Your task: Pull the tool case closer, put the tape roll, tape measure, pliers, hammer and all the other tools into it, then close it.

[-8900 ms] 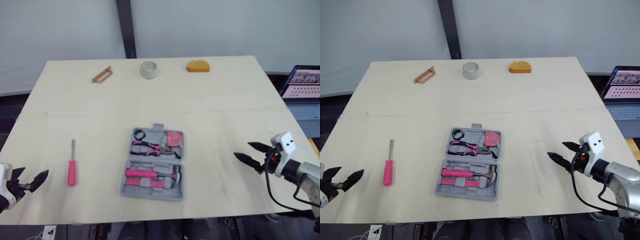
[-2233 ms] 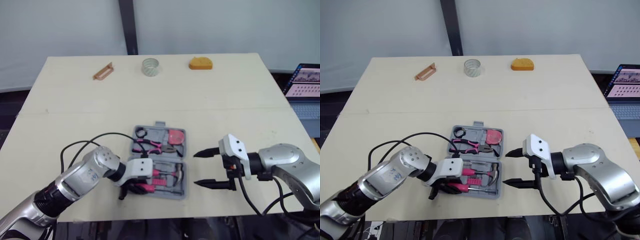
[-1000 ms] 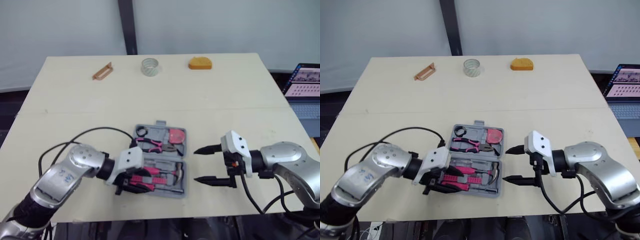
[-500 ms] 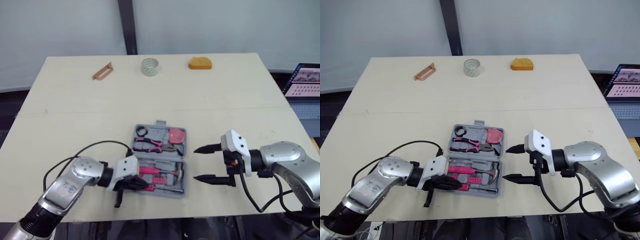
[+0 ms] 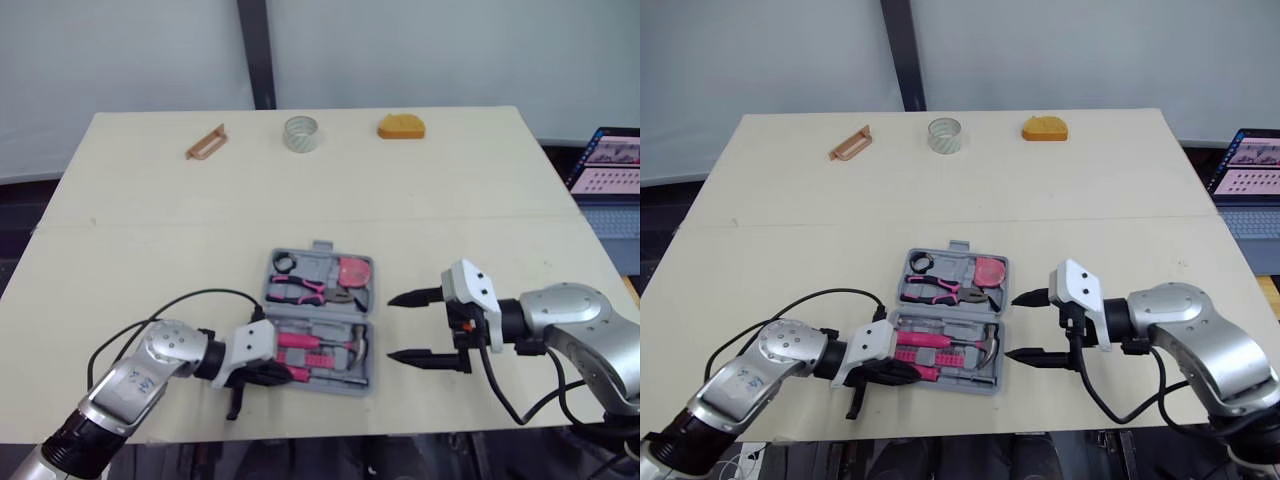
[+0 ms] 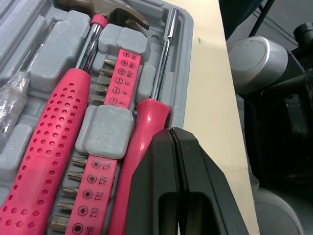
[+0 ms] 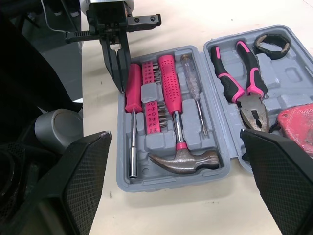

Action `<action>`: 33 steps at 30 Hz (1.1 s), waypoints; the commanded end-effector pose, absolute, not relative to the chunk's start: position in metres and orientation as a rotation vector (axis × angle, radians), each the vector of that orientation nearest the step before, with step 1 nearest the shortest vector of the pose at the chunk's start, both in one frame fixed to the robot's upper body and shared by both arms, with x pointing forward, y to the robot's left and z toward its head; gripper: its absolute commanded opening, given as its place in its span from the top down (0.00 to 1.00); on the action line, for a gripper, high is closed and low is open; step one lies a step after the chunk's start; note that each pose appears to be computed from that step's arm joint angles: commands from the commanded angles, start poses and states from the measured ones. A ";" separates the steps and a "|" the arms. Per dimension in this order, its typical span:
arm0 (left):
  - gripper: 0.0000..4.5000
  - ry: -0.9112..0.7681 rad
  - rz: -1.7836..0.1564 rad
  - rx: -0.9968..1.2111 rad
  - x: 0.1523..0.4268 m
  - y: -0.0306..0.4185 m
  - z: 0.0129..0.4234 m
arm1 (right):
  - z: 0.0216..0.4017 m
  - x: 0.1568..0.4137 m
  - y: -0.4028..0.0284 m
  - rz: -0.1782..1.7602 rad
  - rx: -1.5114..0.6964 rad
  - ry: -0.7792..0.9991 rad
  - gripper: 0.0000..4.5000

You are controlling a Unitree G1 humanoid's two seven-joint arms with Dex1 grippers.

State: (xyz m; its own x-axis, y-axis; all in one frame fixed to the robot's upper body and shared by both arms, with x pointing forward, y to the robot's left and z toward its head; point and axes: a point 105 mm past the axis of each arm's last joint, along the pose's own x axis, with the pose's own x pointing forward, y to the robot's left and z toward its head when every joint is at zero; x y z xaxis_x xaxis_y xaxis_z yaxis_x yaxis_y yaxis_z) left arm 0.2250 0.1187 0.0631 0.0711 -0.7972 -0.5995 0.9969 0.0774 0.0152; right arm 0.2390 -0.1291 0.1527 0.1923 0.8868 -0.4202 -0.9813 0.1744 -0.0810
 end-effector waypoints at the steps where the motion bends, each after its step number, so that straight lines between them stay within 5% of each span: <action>1: 0.99 0.490 -1.433 0.486 0.225 0.116 0.063 | 0.161 0.239 -0.128 1.352 -0.385 0.266 0.00; 33: 0.99 0.478 -1.411 0.472 0.232 0.114 0.060 | 0.162 0.239 -0.128 1.351 -0.385 0.265 0.00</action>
